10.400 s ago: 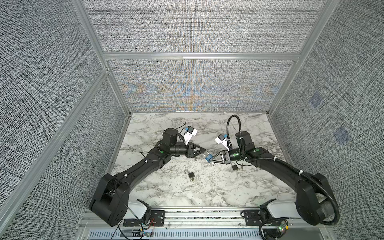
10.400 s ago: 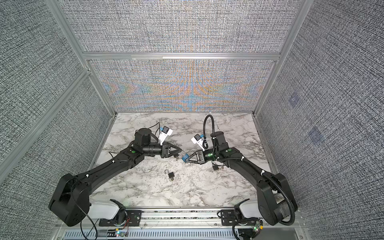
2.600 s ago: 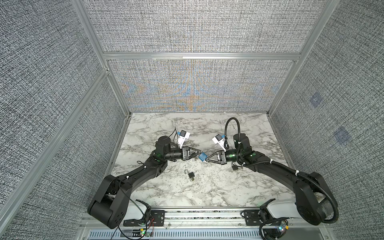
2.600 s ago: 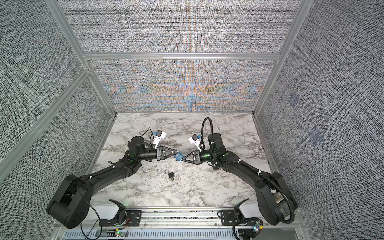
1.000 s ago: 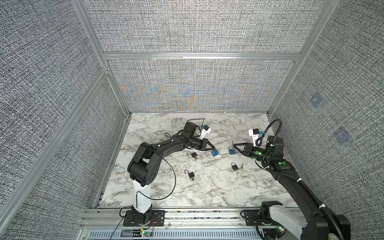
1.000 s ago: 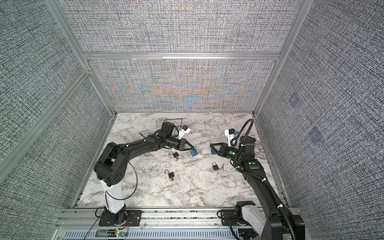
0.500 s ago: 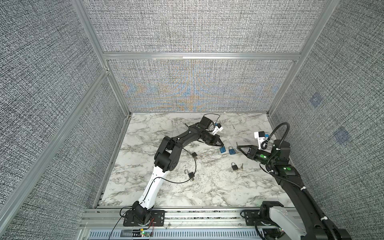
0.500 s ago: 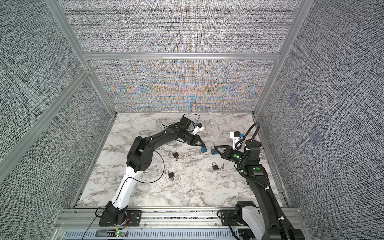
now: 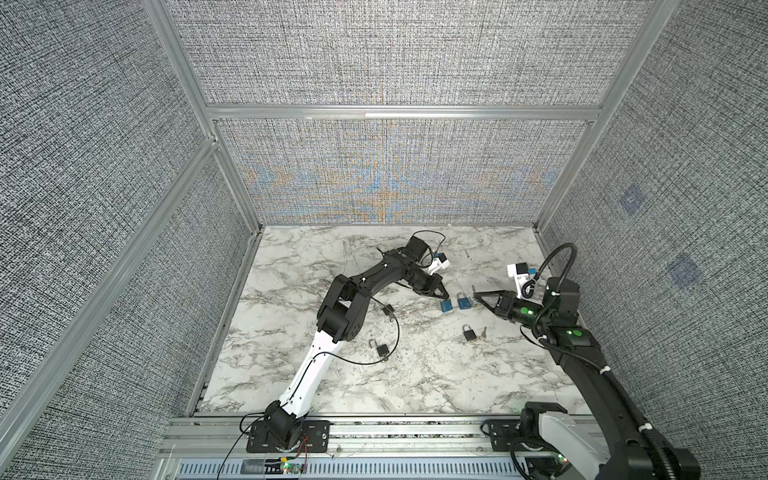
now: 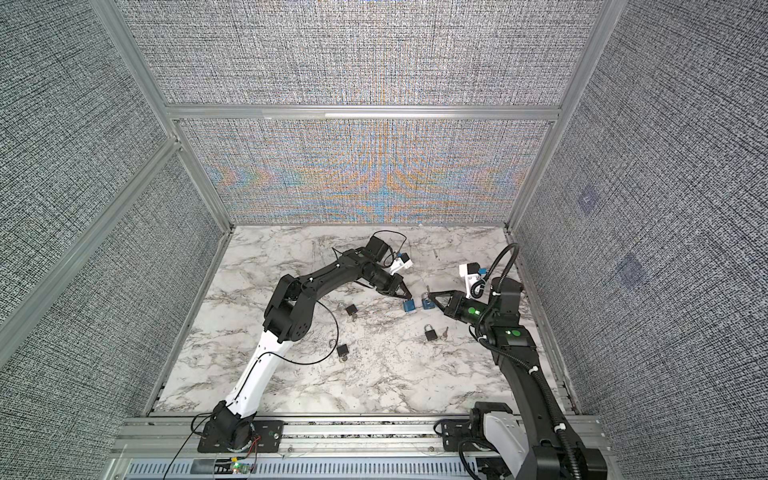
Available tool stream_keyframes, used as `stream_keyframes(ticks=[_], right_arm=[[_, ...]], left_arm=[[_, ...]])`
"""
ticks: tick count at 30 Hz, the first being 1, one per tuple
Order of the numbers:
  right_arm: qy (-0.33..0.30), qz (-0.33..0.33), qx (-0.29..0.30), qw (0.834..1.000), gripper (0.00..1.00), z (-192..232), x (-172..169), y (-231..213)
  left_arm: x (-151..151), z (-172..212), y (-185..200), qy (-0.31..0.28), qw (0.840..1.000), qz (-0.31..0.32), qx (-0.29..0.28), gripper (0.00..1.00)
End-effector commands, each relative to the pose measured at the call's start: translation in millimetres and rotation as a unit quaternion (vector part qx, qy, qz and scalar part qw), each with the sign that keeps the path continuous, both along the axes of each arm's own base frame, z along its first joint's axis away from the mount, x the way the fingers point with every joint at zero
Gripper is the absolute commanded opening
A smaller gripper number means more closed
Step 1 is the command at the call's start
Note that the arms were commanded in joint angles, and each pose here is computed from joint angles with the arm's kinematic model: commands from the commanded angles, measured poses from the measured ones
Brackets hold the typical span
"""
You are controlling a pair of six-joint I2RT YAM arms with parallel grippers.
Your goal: Lock with the key
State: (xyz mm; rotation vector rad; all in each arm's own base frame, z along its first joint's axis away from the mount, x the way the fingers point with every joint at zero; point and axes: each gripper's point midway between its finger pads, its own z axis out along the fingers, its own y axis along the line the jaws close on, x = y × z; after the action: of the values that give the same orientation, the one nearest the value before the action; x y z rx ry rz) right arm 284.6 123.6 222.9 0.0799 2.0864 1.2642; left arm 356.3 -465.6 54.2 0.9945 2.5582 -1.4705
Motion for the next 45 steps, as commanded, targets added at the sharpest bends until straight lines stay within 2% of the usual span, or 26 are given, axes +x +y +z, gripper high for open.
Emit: stream_keyframes(ticks=[1,10,13,15,18,21,34,39,45], right_arm=[[-0.004,0.012,0.004,1.000,0.00,2.9,-0.8,2.9],[-0.001,0.009,0.005,1.000,0.00,-0.8,-3.1,2.3],[0.000,0.006,0.004,1.000,0.00,-2.4,-3.9,2.0],[0.002,0.006,0.005,1.000,0.00,-3.5,-3.9,1.9],[0.004,0.005,0.004,1.000,0.00,-4.3,-4.1,1.6],[0.004,-0.001,-0.003,1.000,0.00,-4.7,-3.1,-0.1],[0.016,-0.024,-0.035,0.999,0.00,-17.9,-0.3,-7.4],[0.029,-0.029,-0.066,0.997,0.00,-28.2,2.1,-10.7],[0.041,-0.026,-0.120,0.992,0.00,-44.9,2.8,-6.7]], left_arm=[[-10.5,-2.8,5.8,0.009,1.000,-0.019,0.003,0.00],[-15.9,-10.6,16.5,0.009,1.000,-0.017,0.016,0.01],[-12.1,-11.7,16.9,0.003,1.000,-0.012,0.020,0.11],[-11.1,-13.2,16.5,0.003,1.000,-0.010,0.020,0.12],[-7.4,-16.8,17.4,-0.002,1.000,-0.002,0.028,0.23],[-0.8,-18.8,19.3,-0.008,0.999,0.010,0.035,0.27],[39.2,-8.1,36.8,-0.034,0.994,0.098,0.043,0.31],[52.4,16.2,48.2,-0.088,0.987,0.129,0.048,0.31],[58.9,79.8,60.7,-0.166,0.969,0.181,0.005,0.31]])
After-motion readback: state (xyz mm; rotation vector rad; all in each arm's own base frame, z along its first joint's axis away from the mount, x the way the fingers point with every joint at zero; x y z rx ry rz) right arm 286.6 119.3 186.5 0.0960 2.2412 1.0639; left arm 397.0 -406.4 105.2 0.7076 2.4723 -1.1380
